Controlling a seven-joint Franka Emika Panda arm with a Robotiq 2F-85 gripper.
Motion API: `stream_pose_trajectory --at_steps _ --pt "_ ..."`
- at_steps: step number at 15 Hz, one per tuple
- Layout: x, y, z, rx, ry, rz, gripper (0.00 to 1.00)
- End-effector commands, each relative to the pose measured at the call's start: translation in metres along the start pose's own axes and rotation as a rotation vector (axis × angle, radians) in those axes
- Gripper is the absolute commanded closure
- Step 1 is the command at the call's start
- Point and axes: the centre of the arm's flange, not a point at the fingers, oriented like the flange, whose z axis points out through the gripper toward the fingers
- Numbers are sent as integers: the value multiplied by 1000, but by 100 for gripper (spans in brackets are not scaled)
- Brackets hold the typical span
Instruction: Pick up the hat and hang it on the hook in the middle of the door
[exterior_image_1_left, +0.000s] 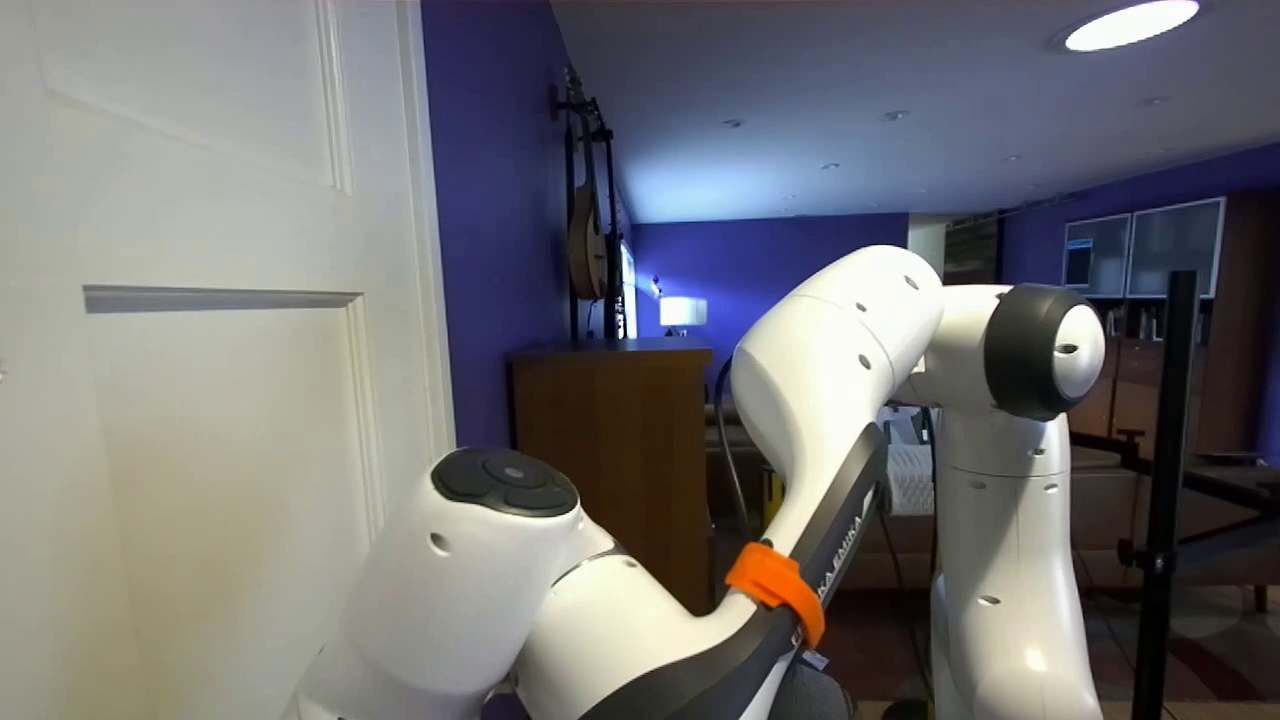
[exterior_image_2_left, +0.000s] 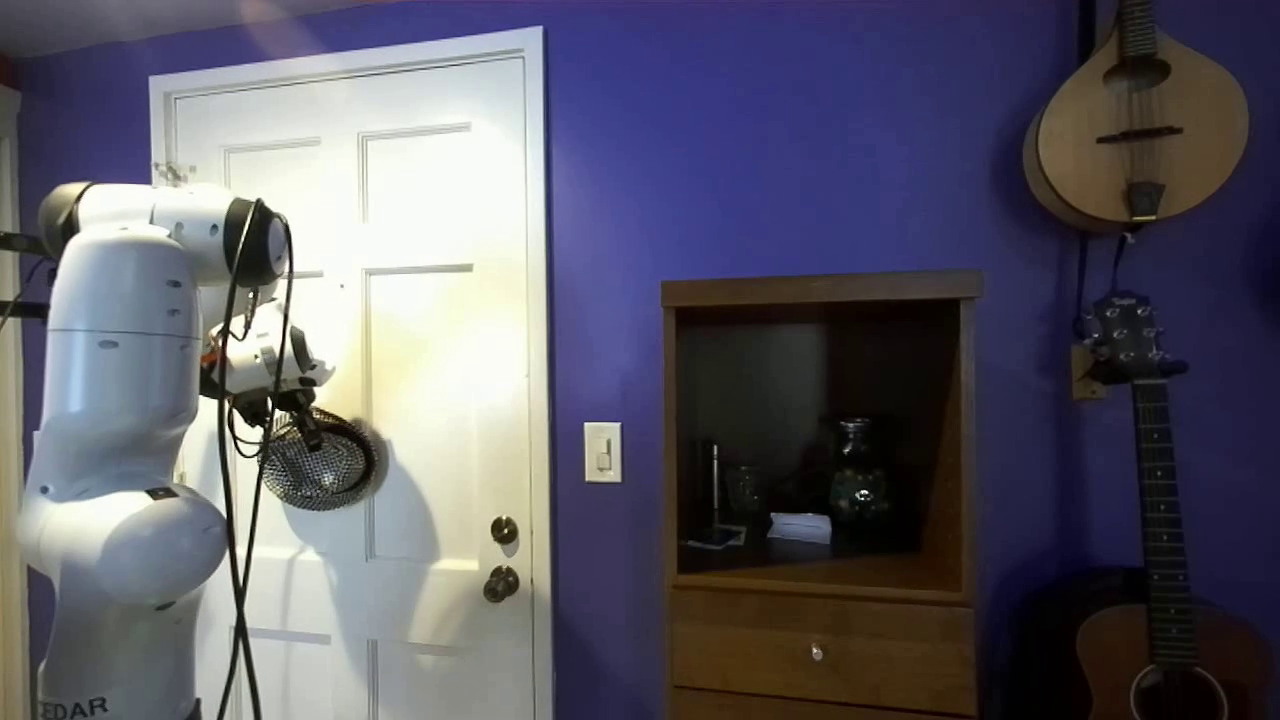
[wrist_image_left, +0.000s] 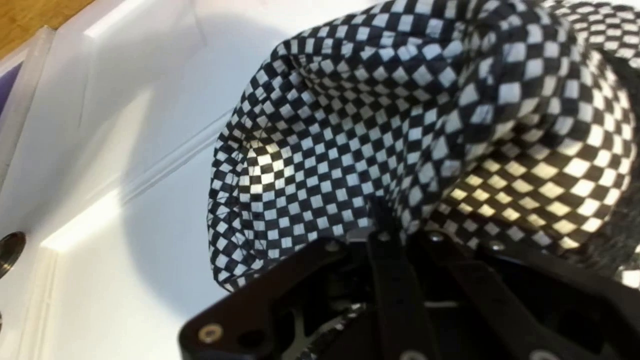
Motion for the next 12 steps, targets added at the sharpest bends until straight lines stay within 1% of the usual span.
stream_pose_trajectory --at_steps 1,7,8,9,10,12 --pt "5 -21 15 11 -11 -58 99" --pt "7 -43 31 -8 -17 -136 99" --pt "7 -45 33 -13 -23 -146 88" --pt "7 -47 34 -16 -26 -152 69" --pt "6 -49 36 -20 -31 -156 64" --pt "5 -51 41 -25 -35 -168 50"
